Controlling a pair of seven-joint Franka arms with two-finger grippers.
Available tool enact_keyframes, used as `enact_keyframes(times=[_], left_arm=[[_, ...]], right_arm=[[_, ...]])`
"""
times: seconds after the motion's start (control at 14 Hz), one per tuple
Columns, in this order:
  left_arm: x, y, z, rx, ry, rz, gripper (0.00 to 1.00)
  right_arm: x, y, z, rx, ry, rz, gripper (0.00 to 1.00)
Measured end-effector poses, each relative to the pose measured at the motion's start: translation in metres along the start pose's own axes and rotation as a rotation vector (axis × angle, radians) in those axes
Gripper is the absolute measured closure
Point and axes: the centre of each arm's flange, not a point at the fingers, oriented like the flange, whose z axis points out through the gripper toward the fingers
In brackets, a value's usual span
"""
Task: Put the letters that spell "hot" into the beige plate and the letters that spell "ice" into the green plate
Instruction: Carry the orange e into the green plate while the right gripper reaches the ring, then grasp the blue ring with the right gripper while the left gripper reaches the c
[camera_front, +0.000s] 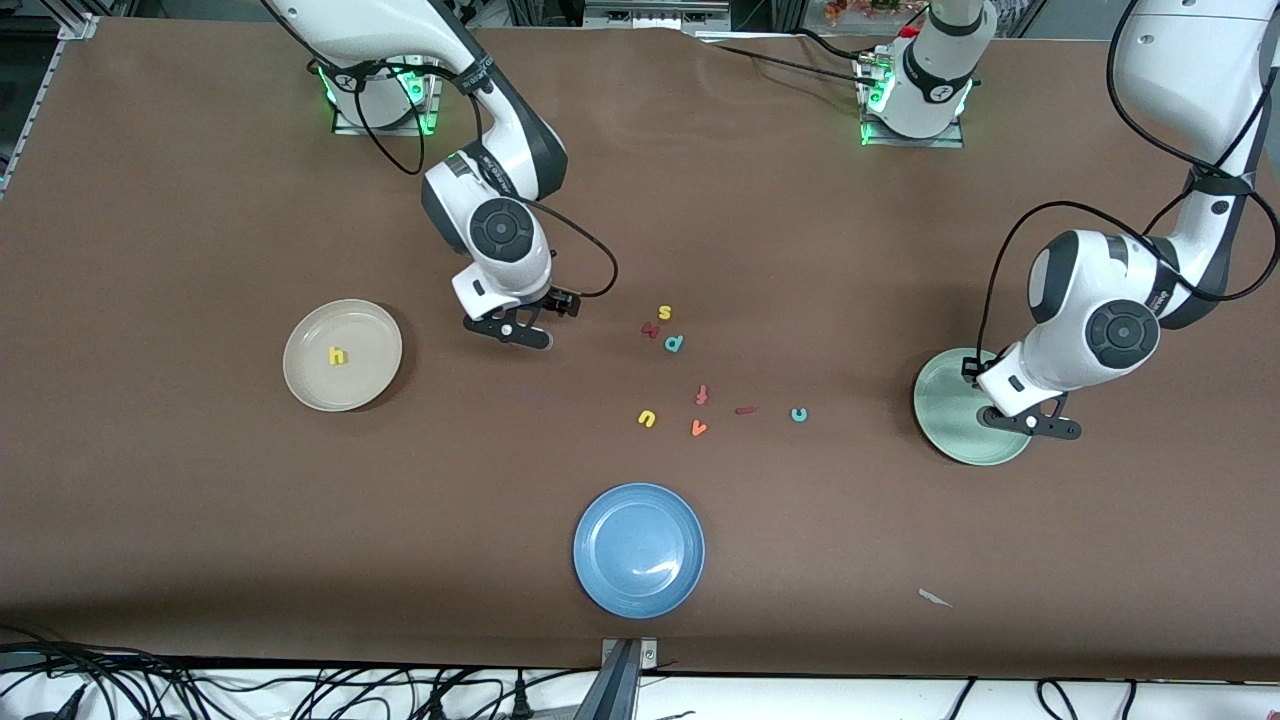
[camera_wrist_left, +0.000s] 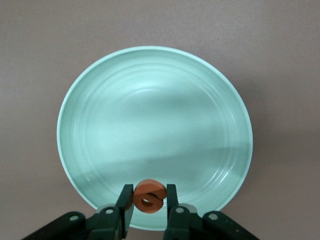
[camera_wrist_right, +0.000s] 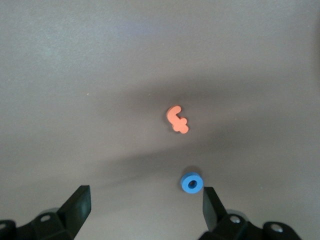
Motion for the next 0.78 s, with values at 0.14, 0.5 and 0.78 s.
enact_keyframes(times=[0.14,0.5,0.78], left_arm=[[0.004,0.001,0.002,-0.003,0.002,0.011,0.45],[0.009,-0.001,-0.005,-0.001,0.018,0.011,0.00],[0.013,0.009,-0.010,-0.002,0.028,0.024,0.00]], right_arm=[[-0.002,-0.002,0.001,-0.001,0.000,0.002,0.01],[-0.011,0.001,0.017,-0.020,-0.014,-0.006,0.01],[-0.016,0.019,0.048,0.012,0.014,-0.055,0.01]])
